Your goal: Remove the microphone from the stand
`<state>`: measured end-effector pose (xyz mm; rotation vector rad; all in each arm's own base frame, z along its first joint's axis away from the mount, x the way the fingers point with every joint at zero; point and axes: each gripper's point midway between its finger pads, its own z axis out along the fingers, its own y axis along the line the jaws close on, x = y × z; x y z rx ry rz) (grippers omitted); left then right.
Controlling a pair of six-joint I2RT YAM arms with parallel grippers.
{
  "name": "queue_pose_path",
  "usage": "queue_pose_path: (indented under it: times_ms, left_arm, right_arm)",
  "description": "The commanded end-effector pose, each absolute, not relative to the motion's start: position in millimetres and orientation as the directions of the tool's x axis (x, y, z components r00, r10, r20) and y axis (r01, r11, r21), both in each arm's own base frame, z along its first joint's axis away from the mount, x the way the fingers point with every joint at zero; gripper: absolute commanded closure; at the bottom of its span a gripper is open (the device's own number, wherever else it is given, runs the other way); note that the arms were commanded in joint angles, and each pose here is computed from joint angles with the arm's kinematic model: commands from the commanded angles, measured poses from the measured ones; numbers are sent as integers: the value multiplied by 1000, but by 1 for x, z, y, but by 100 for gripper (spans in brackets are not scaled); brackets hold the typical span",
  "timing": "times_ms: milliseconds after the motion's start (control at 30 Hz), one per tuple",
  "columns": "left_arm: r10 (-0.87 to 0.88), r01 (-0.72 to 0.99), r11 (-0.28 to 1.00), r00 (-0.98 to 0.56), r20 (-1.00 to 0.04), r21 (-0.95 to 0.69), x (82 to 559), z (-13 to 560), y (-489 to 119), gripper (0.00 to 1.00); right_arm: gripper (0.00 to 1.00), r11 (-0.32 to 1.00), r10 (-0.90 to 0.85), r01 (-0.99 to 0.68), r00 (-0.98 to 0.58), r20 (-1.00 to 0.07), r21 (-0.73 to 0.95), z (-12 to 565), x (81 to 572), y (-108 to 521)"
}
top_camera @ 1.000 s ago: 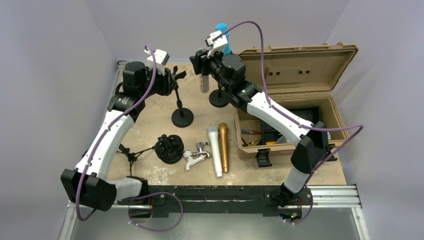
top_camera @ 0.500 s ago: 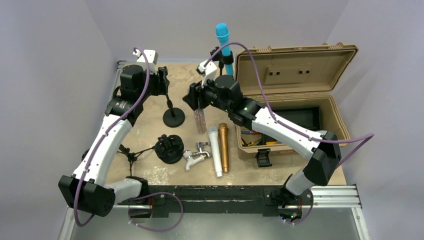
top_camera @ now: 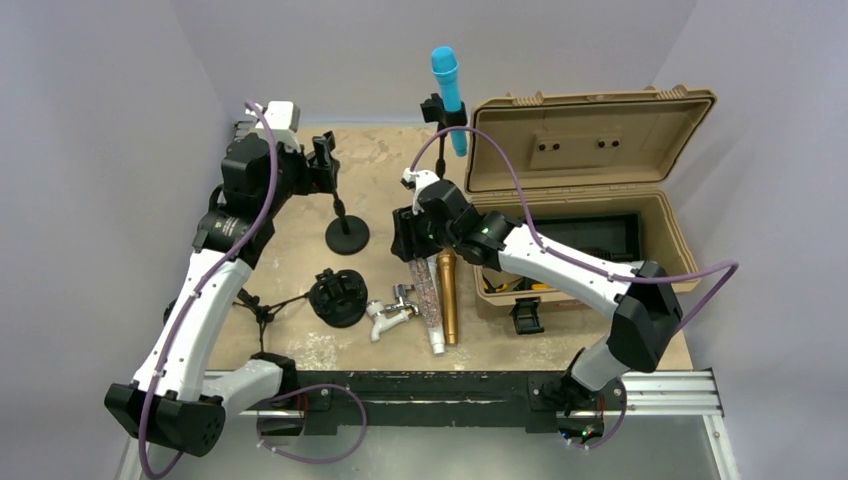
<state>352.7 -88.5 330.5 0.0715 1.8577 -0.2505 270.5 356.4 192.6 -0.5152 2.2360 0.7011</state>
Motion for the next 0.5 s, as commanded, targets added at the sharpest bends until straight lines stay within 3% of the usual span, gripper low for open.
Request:
queue_pose_path:
  times_ms: [0,467]
  left_arm:
    - [-111,159,976,-228,-967,-149,342,356,-82,12]
    - [-126,170,972,-197,-972,-160,331,369,-82,12]
  right_arm:
    - [94,850,-147,-446,-714,-685,282,167,272,341]
    - [88,935,-110,-295,-768,-631,197,127,290,322]
